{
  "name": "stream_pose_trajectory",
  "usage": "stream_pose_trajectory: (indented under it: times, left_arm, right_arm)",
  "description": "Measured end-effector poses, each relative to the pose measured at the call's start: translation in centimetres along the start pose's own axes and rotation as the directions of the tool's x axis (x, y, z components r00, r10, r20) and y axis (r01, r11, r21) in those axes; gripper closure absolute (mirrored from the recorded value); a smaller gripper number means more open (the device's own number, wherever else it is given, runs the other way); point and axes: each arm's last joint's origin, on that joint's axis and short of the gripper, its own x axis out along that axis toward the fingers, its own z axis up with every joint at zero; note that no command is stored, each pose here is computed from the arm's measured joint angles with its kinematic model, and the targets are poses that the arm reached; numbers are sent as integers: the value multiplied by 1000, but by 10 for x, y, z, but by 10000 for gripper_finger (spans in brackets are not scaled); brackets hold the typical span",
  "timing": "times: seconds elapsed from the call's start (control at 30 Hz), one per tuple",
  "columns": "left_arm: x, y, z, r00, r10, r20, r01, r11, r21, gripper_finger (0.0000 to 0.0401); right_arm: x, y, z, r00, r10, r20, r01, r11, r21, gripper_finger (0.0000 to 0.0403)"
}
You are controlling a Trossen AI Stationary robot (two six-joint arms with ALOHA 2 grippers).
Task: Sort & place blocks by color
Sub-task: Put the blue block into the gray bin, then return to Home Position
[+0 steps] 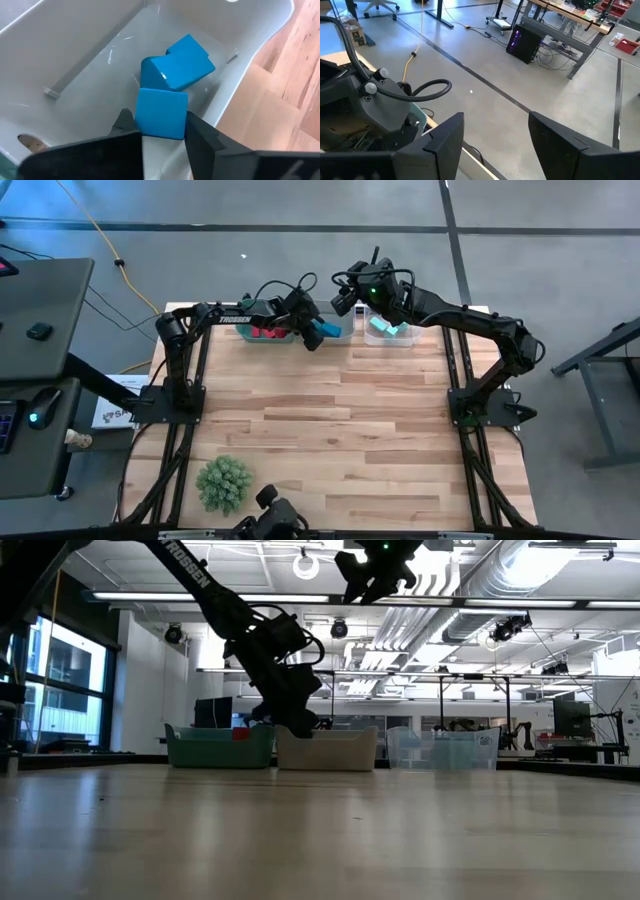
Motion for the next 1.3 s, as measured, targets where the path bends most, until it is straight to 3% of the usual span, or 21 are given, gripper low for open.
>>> stream_pose_trajectory:
  times: [0.17,0.33,0.6,0.8,1.07,1.2,1.3]
  left_arm:
    - [-3,0,4,1000,-6,-16,6,1000,-9,304]
    - [-13,-1,23,1000,8,-4,-8,1000,-8,266]
    - [-40,1,50,999,34,-38,-34,999,7,250]
    - [-92,-3,66,996,-58,67,56,998,23,253]
    - [-174,-17,72,972,-75,222,62,996,65,253]
    - [-208,-31,64,956,-109,274,86,992,93,252]
    - [-221,-41,42,940,-142,310,120,989,91,252]
  right_arm:
    - [0,0,0,1000,1,0,-1,1000,-7,190]
    - [0,2,0,999,44,-1,-44,999,-2,190]
    - [-7,12,-1,997,76,0,-76,997,4,190]
    - [-16,26,-1,993,118,8,-118,993,-13,190]
    - [-27,38,0,987,159,24,-158,987,-17,190]
    - [-27,38,2,987,157,40,-157,988,-9,190]
    - [-27,38,4,987,153,58,-153,988,4,190]
